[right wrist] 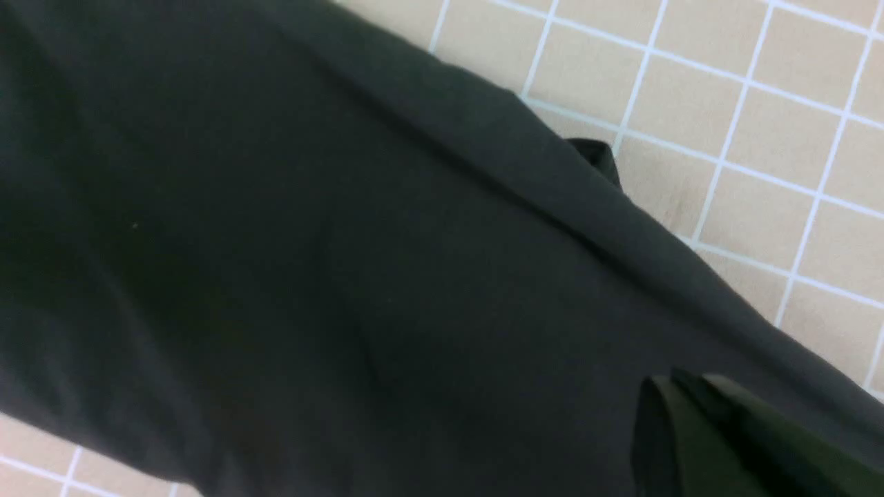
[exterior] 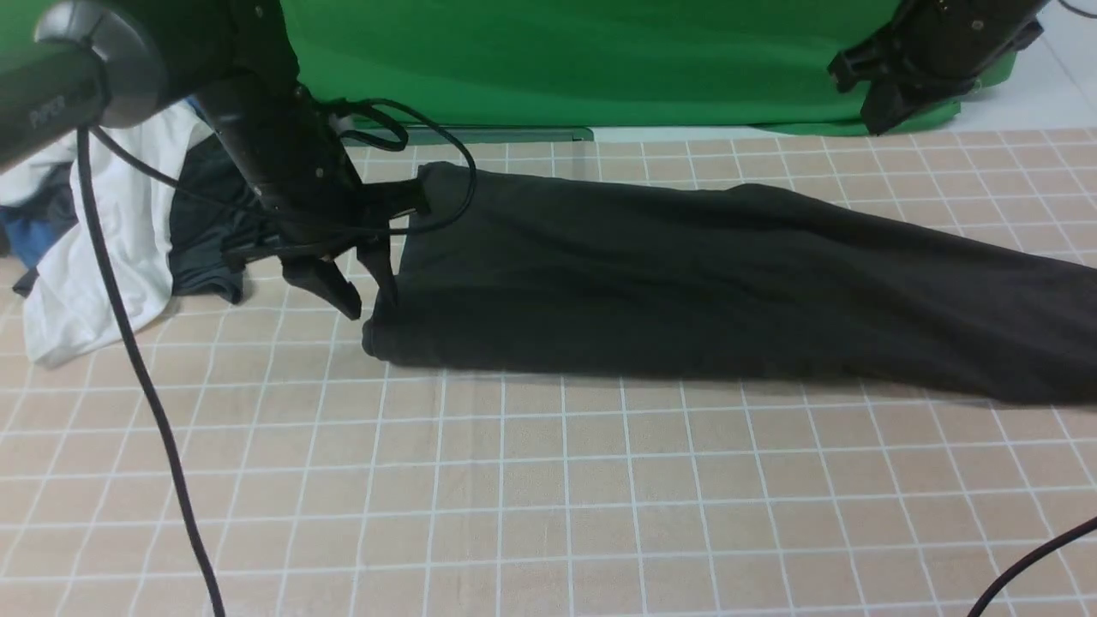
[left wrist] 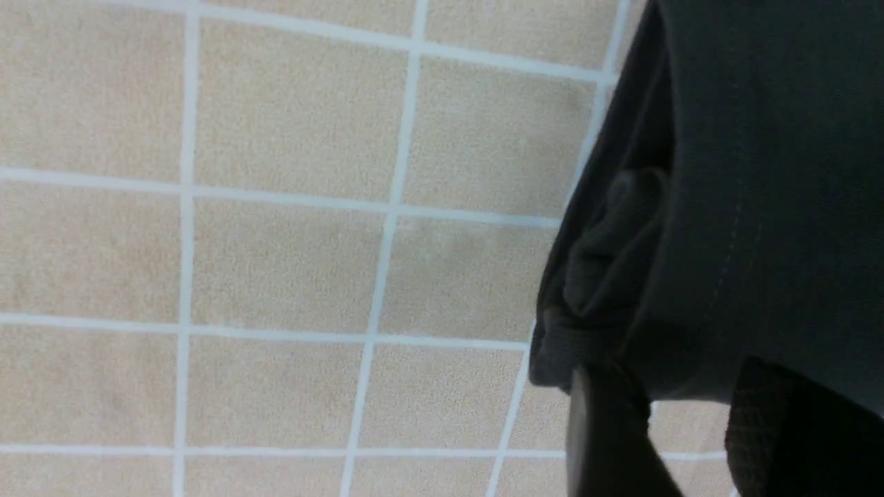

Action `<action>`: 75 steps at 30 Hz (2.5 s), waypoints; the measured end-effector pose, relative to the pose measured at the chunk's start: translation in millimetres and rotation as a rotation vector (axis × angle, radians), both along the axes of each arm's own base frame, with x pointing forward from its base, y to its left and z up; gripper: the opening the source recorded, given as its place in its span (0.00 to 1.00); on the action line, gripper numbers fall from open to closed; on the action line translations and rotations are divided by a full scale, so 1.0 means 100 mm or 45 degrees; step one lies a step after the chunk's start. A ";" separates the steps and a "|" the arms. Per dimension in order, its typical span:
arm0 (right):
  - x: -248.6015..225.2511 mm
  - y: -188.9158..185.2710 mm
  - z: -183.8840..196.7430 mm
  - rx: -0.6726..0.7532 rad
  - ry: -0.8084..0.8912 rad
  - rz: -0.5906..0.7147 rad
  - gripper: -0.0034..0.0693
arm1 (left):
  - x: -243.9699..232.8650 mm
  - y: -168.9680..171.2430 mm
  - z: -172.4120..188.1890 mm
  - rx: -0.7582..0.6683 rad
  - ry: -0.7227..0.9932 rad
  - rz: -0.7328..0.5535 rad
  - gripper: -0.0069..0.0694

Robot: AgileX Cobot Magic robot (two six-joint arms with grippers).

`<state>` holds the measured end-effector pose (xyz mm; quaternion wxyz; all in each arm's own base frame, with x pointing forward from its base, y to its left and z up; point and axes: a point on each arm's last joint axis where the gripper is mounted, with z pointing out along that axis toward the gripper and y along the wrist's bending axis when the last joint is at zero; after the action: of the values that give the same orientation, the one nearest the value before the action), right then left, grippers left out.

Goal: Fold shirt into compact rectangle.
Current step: 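Pull the folded dark garment lengthwise by its ends to straighten it flat on the table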

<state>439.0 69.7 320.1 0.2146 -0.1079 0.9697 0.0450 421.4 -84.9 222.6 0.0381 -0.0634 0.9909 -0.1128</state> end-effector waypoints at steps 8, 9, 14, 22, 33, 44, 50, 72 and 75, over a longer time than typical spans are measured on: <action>-0.02 0.03 0.03 0.016 0.002 -0.018 0.08 | 0.04 -0.03 -0.16 -0.031 0.031 -0.037 0.63; -0.02 0.03 0.03 0.016 0.002 -0.017 0.08 | 0.05 -0.04 -0.23 -0.031 0.057 -0.037 0.61; -0.02 0.03 0.03 0.019 0.002 -0.016 0.08 | 0.05 -0.05 -0.33 -0.037 0.101 -0.049 0.31; -0.35 -0.01 -0.12 -0.004 0.135 -0.011 0.08 | -0.35 0.01 -0.34 -0.037 0.190 -0.104 0.11; -0.90 -0.19 -0.20 -0.071 0.256 -0.008 0.08 | -0.68 0.12 -0.51 0.064 0.267 -0.081 0.12; -0.89 -1.05 -0.37 -0.062 0.245 -0.309 0.08 | -0.63 0.24 -0.39 0.240 0.275 -0.025 0.57; -0.87 -1.69 -0.65 -0.032 0.217 -0.545 0.38 | -0.56 0.19 -0.18 0.166 0.185 0.010 0.79; -0.81 -1.81 -1.05 0.018 0.352 -0.599 0.79 | -0.52 0.02 -0.36 -0.088 0.101 0.095 0.85; -0.81 -1.81 -1.05 0.018 0.352 -0.599 0.79 | -0.53 0.02 -0.48 -0.081 0.147 0.098 0.85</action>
<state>358.4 -111.3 215.5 0.0854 0.1289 0.9879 0.0149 368.4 -82.7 174.6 -0.0168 -0.1089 0.9842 -0.1387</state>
